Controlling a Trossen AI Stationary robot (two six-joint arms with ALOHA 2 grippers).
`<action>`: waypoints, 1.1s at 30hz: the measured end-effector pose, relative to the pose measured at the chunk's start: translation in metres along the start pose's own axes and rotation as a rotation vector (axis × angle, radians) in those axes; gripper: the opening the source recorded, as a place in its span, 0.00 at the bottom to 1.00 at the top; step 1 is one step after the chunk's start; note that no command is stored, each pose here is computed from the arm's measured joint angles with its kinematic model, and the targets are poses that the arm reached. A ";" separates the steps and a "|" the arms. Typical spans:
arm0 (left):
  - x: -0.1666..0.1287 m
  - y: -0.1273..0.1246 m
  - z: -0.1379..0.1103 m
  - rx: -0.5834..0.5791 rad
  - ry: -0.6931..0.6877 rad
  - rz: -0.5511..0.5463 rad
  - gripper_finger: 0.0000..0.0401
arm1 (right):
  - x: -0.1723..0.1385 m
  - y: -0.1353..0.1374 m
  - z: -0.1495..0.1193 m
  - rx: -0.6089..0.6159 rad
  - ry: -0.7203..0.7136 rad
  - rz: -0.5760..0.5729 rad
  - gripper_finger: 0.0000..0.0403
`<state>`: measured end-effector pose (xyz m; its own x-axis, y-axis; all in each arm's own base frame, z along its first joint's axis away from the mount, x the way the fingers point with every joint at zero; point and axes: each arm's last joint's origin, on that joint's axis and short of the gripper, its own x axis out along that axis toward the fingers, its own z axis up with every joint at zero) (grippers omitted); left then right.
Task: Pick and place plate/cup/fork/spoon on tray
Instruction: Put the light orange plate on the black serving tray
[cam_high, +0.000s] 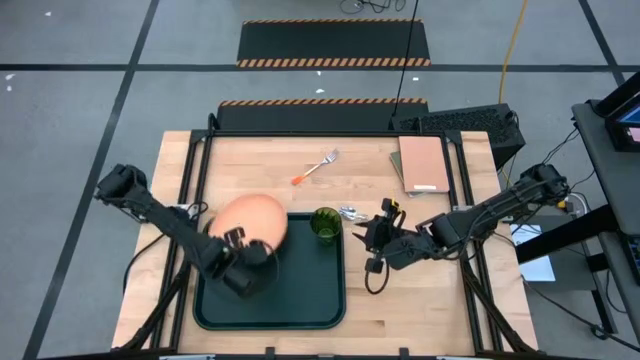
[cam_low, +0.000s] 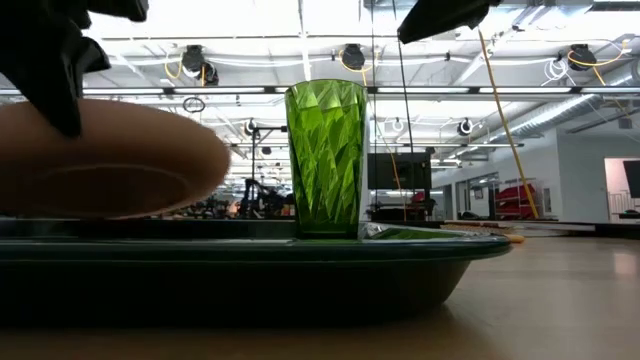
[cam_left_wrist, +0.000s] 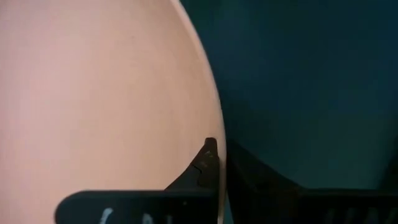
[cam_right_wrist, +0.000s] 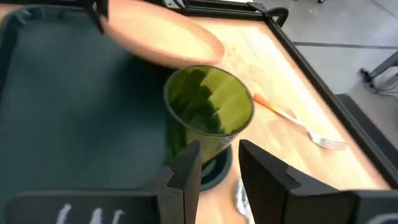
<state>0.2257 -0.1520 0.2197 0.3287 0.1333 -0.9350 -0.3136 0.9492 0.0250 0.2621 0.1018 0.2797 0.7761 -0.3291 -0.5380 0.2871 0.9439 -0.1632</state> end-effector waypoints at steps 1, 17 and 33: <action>0.003 -0.008 -0.001 0.018 -0.019 -0.024 0.02 | -0.001 0.002 -0.001 0.008 -0.001 0.007 0.25; 0.047 -0.100 0.013 0.282 0.025 -0.059 0.02 | -0.017 0.021 -0.006 -0.015 -0.022 0.080 0.25; 0.065 -0.110 0.019 0.296 0.019 -0.079 0.07 | -0.020 0.024 -0.009 0.002 -0.006 0.116 0.25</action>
<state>0.2989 -0.2425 0.1625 0.3244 0.0526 -0.9445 -0.0139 0.9986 0.0508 0.2487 0.1317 0.2794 0.8077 -0.2173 -0.5480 0.1960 0.9757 -0.0981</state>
